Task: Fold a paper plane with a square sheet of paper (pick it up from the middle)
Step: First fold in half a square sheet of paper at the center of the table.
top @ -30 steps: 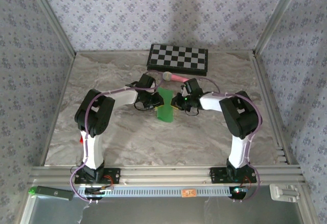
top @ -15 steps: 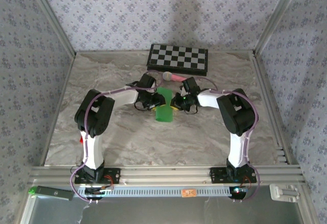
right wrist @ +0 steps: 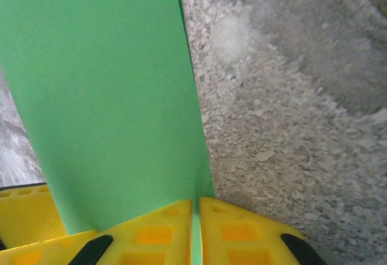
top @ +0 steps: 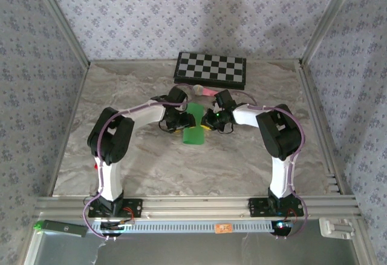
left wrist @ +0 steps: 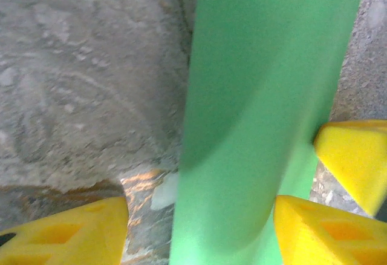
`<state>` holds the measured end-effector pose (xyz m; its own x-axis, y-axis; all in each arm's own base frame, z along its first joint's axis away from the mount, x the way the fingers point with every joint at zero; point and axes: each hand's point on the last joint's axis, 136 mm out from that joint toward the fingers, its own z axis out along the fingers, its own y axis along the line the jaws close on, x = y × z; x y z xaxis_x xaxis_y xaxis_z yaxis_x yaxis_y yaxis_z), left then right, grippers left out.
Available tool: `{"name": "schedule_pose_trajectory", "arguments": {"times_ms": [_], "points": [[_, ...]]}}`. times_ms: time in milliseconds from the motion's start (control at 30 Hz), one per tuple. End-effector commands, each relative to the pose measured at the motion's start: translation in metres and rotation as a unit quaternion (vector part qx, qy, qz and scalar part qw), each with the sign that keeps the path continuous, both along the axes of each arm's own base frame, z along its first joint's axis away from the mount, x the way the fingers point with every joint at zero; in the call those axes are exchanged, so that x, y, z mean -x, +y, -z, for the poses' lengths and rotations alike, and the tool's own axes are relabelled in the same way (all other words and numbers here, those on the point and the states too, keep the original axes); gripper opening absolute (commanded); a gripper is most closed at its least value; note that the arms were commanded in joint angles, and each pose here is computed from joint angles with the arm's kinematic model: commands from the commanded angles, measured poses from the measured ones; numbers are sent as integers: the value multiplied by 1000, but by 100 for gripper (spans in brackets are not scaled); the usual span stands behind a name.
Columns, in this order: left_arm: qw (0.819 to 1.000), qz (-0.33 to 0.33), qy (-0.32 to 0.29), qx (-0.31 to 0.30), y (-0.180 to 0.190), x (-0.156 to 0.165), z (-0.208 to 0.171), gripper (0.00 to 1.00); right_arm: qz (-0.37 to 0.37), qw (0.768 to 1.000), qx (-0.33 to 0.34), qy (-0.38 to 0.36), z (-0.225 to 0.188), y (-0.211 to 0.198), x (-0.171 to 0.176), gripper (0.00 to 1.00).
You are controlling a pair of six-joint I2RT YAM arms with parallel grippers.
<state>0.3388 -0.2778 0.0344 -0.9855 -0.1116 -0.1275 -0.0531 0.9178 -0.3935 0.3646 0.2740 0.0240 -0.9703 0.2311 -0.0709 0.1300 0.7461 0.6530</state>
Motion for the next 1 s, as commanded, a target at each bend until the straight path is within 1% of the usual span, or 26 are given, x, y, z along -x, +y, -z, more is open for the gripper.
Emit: {"name": "schedule_pose_trajectory", "arguments": {"times_ms": [0,133,233,367,433,533,633,700,967], "points": [[999,11,22,-30,5,5,17,61,1,1000,-12,16,-11,5,5,14],[999,12,31,-36,7,8,25,53,6,1000,-21,12,-20,1,3,16],[999,16,33,-36,8,9,28,46,23,999,-23,-7,-32,-12,-2,19],[998,28,38,-29,8,9,30,40,43,998,-14,-40,-46,-37,-6,28],[998,31,43,-26,11,10,32,38,43,998,-4,-49,-48,-45,-4,29],[998,30,52,-22,15,12,35,38,44,998,12,-51,-44,-55,4,30],[998,30,59,-13,14,13,37,38,49,998,14,-45,-39,-59,10,30],[997,34,62,-11,14,15,39,40,50,998,12,-39,-35,-58,14,30],[996,35,81,-18,15,22,52,42,57,998,11,-36,-32,-59,14,30]]}}
